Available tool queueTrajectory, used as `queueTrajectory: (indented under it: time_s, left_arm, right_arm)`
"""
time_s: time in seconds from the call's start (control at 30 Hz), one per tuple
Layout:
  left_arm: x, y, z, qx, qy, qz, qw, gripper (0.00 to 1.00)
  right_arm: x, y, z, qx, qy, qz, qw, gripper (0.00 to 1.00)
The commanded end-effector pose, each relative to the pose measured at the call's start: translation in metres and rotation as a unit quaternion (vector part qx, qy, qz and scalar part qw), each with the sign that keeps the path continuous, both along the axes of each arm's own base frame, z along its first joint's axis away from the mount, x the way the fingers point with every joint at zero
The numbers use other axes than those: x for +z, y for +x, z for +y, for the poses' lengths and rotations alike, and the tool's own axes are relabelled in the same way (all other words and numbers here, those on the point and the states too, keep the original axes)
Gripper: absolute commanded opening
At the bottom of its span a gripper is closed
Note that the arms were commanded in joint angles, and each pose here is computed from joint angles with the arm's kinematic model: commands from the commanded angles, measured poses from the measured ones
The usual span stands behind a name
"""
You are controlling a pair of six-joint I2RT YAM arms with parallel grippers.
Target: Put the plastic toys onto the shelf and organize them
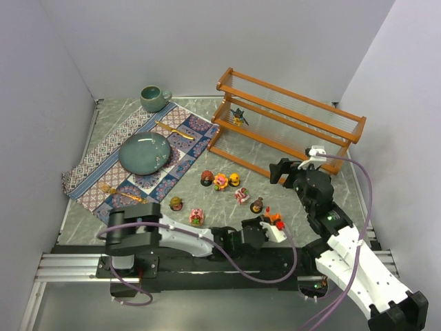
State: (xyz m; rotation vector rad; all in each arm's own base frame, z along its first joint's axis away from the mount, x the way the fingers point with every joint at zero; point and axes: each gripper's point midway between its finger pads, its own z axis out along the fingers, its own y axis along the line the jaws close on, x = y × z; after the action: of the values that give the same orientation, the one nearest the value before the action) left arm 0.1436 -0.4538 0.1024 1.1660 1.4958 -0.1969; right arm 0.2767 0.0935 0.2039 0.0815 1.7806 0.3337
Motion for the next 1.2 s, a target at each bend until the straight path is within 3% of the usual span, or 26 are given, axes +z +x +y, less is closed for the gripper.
queueTrajectory:
  time_s: [0.0,0.3,0.53,0.9,1.17]
  left_arm:
    - [0.022,0.004,0.014,0.011,-0.061,0.05,0.997,0.01]
    - [0.04,0.011,0.066,0.023,-0.145,0.133,0.98,0.01]
    - [0.058,0.028,0.109,0.038,-0.202,0.153,0.967,0.01]
    - [0.089,0.035,0.161,0.053,-0.25,0.145,0.956,0.01]
    - [0.099,0.028,0.168,0.021,-0.257,0.152,0.954,0.01]
  right_arm:
    - [0.013,0.002,0.016,0.045,0.005,-0.025,0.999,1.0]
    - [0.019,-0.008,0.047,0.147,0.004,-0.043,0.988,0.99]
    - [0.011,-0.018,0.08,0.253,-0.005,-0.031,0.967,0.94]
    - [0.012,-0.052,0.123,0.418,0.008,-0.052,0.907,0.82]
    - [0.015,-0.079,0.142,0.505,0.001,-0.077,0.86,0.74]
